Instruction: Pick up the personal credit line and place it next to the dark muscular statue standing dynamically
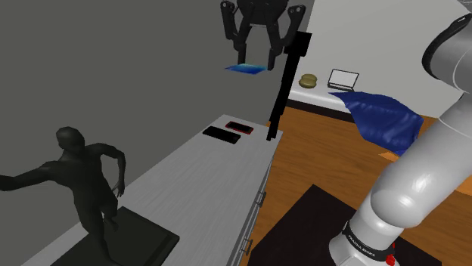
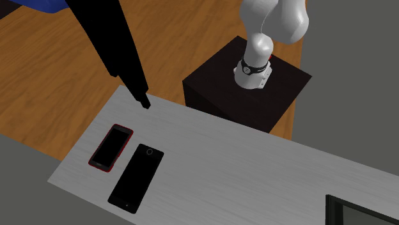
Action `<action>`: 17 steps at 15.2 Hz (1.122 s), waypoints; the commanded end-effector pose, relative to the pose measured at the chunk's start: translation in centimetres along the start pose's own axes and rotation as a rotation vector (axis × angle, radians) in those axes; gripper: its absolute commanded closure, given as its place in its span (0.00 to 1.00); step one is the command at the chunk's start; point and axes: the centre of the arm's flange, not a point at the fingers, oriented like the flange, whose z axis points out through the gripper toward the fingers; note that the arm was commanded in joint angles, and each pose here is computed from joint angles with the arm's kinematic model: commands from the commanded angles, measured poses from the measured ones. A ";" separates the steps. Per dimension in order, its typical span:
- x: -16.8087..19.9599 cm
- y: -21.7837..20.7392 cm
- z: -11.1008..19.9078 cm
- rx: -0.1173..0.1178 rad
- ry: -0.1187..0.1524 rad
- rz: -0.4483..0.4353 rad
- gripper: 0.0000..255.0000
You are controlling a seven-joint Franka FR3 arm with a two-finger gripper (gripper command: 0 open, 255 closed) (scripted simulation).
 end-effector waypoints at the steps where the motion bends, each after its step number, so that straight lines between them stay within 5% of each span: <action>1: -2.5 0.5 -0.4 0.000 0.000 0.002 1.00; 6: -8.3 2.1 -1.2 0.000 0.000 0.002 1.00; 17: -9.2 2.0 4.5 0.000 0.000 0.002 1.00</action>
